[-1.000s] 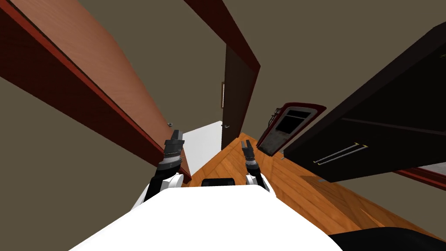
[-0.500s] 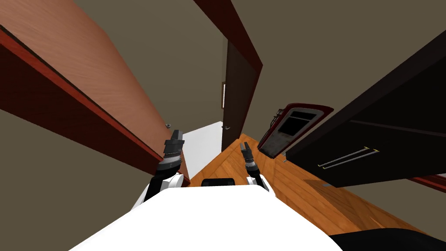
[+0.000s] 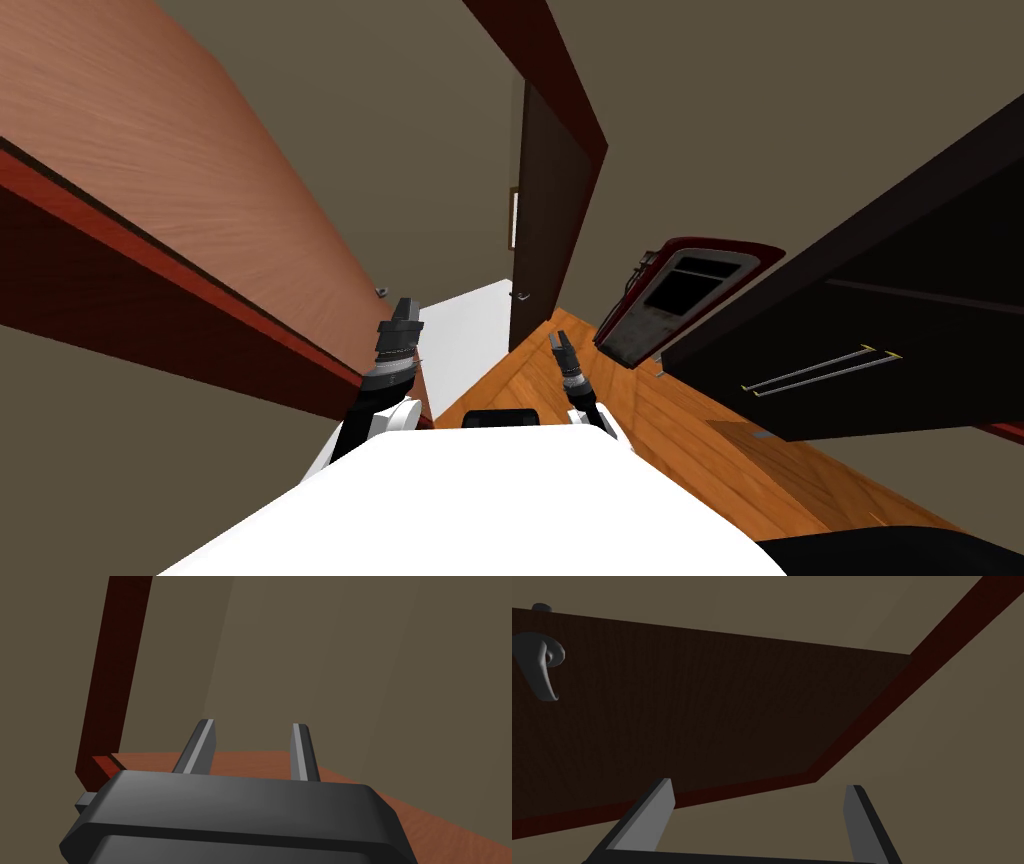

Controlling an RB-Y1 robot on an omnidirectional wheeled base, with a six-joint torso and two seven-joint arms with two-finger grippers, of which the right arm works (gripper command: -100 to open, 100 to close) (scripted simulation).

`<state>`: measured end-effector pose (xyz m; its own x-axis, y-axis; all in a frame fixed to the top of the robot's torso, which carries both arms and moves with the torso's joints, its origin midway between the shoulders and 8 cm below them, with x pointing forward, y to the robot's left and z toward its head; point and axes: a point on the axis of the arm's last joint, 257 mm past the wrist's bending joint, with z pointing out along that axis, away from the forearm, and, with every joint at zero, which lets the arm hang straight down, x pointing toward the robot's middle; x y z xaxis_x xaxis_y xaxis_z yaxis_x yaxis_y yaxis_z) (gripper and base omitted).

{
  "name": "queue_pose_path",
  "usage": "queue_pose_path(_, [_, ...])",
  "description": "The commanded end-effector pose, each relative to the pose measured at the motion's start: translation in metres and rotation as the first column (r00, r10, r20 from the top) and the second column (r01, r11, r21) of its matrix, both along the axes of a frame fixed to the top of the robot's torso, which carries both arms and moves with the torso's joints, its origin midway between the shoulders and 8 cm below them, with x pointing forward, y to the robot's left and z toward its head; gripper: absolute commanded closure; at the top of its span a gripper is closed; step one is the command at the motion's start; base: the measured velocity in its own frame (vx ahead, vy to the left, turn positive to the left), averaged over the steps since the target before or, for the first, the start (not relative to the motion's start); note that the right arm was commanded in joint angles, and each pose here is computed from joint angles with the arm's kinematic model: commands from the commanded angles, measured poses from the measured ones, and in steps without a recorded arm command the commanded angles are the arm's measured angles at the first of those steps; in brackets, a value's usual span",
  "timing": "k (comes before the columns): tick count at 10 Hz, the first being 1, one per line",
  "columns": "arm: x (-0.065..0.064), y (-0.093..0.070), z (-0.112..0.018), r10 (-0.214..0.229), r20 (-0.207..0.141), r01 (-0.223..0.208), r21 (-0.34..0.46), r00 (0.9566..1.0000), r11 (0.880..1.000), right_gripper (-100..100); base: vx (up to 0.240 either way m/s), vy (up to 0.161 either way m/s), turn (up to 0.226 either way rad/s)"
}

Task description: Push the door open

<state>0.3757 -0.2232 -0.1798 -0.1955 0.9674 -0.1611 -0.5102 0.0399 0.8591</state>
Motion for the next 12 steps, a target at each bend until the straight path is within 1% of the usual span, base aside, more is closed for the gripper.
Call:
queue_pose_path(1, [-0.002,0.000,-0.009,0.018,-0.012,-0.018,-0.006,0.9998,1.000,-100,0.104,0.002,0.003])
queue_pose_path(4, [-0.005,0.001,-0.025,0.049,-0.037,-0.049,-0.019,0.9981,0.999,-100,0.096,-0.001,0.001])
queue_pose_path(7, [-0.009,0.002,-0.041,0.080,-0.062,-0.082,-0.030,0.9949,0.996,-100,0.100,0.005,0.000])
queue_pose_path(8, [-0.012,0.002,-0.052,0.100,-0.080,-0.103,-0.036,0.9917,0.994,-100,0.133,-0.001,0.000])
queue_pose_path(12, [-0.018,0.002,-0.073,0.140,-0.118,-0.146,-0.046,0.9831,0.988,-100,0.124,0.006,-0.001])
